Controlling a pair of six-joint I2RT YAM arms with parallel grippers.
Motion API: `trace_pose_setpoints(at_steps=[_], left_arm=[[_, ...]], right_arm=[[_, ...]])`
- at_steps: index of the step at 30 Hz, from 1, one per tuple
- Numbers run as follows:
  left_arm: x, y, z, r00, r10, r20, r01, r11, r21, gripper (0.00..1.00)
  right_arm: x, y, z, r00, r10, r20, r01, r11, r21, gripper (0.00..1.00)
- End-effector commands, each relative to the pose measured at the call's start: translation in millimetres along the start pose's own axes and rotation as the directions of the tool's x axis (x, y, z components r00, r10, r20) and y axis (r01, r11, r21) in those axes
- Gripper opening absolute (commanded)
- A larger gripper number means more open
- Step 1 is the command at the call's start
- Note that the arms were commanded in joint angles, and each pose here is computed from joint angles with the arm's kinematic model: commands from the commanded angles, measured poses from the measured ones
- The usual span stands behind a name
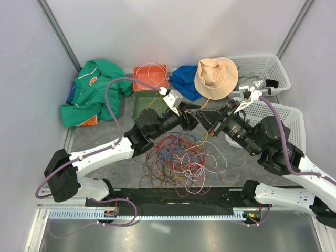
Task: Untangle the cables
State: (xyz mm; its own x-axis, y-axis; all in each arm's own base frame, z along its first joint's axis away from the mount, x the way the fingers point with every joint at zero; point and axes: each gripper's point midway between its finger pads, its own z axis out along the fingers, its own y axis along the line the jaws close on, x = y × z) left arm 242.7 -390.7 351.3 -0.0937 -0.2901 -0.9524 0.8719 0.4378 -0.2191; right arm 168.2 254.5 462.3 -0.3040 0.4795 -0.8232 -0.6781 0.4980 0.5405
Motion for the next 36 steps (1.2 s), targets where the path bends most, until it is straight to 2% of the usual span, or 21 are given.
trace_pose_setpoints(at_steps=[1,2,4,5,6,8,9,10,11,12,14,17,19,20,26,30,36], left_arm=[[-12,-12,7,0.998,0.005,0.062,-0.009,0.998,0.067,0.27],[-13,-9,8,0.998,0.006,0.062,-0.009,0.999,0.053,0.05],[-18,-3,6,0.998,0.015,0.068,-0.015,1.000,0.013,0.02],[-19,-1,5,0.998,0.020,0.066,-0.020,1.000,-0.001,0.02],[-21,2,4,0.998,0.028,0.054,-0.027,0.999,-0.024,0.02],[-33,11,0,0.998,0.040,0.049,-0.035,0.996,-0.087,0.02],[-55,16,0,0.995,0.058,0.077,-0.048,0.991,-0.126,0.02],[-53,25,-3,0.998,0.060,0.034,-0.053,0.982,-0.180,0.02],[-66,27,-6,0.997,0.069,0.043,-0.059,0.979,-0.195,0.02],[-92,28,-6,0.994,0.087,0.072,-0.070,0.975,-0.212,0.02],[-109,33,-13,0.994,0.097,0.059,-0.079,0.963,-0.257,0.02],[-175,27,-23,0.978,0.149,0.145,-0.100,0.949,-0.299,0.02],[-198,34,-30,0.966,0.199,0.162,-0.131,0.924,-0.358,0.02],[-221,32,-35,0.953,0.239,0.186,-0.155,0.913,-0.378,0.02],[-298,45,-58,0.894,0.364,0.261,-0.187,0.833,-0.521,0.02],[-318,66,-62,0.873,0.422,0.243,-0.206,0.772,-0.602,0.02],[-333,103,-60,0.861,0.463,0.210,-0.223,0.715,-0.662,0.02]], right_arm=[[-19,14,-6,0.999,0.011,0.041,-0.009,0.999,-0.043,0.00],[-21,13,-7,0.999,0.011,0.049,-0.009,0.999,-0.038,0.00],[-21,9,-11,0.998,-0.005,0.055,0.006,1.000,-0.025,0.00],[-21,6,-13,0.998,-0.010,0.057,0.011,1.000,-0.015,0.05],[-24,1,-17,0.997,-0.022,0.076,0.021,1.000,0.003,0.35],[-27,-6,-22,0.995,-0.033,0.092,0.030,0.999,0.035,0.68],[-34,-12,-28,0.992,-0.033,0.120,0.025,0.997,0.067,0.87],[-35,-19,-32,0.991,-0.044,0.126,0.032,0.995,0.099,0.93],[-37,-24,-36,0.990,-0.048,0.135,0.032,0.992,0.118,0.98],[-41,-28,-45,0.987,-0.048,0.152,0.028,0.991,0.133,0.98],[-48,-41,-55,0.980,-0.058,0.192,0.021,0.982,0.190,0.98],[-50,-58,-73,0.970,-0.060,0.237,0.000,0.970,0.245,0.98],[-49,-68,-82,0.965,-0.060,0.254,-0.012,0.962,0.274,0.98],[-46,-73,-86,0.965,-0.062,0.256,-0.013,0.960,0.281,0.98],[-26,-92,-93,0.970,-0.070,0.232,-0.010,0.944,0.329,0.98],[-3,-105,-92,0.979,-0.065,0.193,-0.008,0.935,0.355,0.98],[27,-123,-89,0.988,-0.071,0.136,0.012,0.920,0.391,0.98]])
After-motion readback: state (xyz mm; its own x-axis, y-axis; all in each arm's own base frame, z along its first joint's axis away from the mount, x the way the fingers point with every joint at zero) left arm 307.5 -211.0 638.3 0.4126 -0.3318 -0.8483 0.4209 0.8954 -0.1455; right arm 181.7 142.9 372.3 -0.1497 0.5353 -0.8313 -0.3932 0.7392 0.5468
